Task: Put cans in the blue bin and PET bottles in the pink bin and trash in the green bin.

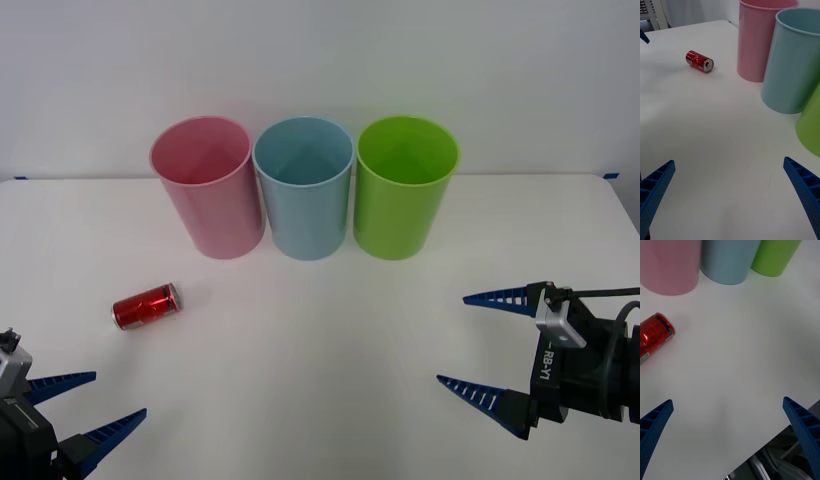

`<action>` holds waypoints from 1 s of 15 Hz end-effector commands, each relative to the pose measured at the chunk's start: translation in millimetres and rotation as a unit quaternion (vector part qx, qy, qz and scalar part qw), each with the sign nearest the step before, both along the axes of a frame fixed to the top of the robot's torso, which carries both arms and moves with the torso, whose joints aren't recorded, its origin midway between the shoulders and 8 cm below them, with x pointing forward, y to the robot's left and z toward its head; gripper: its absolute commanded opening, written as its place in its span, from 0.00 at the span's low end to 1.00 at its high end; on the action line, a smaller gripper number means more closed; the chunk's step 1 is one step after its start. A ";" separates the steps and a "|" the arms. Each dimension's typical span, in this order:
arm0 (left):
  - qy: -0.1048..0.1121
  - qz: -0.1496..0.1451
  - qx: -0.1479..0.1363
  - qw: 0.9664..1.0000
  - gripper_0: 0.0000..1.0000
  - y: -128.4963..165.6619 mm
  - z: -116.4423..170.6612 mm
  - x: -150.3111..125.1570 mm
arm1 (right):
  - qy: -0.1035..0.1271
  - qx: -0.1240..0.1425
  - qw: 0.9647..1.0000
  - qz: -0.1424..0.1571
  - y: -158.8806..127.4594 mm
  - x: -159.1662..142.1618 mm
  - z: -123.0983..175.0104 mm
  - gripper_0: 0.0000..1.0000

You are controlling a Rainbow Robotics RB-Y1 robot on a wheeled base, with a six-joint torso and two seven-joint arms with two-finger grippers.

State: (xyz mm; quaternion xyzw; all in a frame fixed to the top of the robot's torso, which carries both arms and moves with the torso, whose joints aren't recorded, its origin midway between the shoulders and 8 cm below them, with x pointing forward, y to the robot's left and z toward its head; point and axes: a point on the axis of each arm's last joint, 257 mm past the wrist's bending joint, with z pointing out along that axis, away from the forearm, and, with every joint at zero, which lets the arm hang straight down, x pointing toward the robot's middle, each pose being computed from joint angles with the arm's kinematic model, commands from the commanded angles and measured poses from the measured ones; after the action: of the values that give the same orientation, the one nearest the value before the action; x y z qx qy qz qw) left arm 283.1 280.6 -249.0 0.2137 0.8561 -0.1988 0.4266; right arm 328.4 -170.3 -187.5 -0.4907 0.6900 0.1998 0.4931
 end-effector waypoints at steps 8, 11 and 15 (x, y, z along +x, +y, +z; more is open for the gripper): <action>-0.126 -0.079 0.149 0.978 1.00 20.6 8.5 33.4 | 0.000 0.000 1.000 0.000 0.0 0.0 0.0 1.00; -0.114 -0.096 0.197 0.969 1.00 41.1 14.7 41.3 | 0.000 0.000 1.000 0.000 0.0 0.0 0.0 1.00; -0.083 -0.123 0.244 0.958 1.00 52.1 25.2 54.8 | 0.000 0.000 1.000 0.000 0.0 0.0 0.0 1.00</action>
State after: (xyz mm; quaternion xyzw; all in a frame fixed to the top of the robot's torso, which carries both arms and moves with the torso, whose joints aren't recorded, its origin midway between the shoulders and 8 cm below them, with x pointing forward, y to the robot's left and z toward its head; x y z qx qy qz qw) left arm 334.1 333.0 -225.5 0.4247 0.8066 -0.0212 0.4106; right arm 328.4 -170.3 -187.5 -0.4907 0.6900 0.1998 0.4931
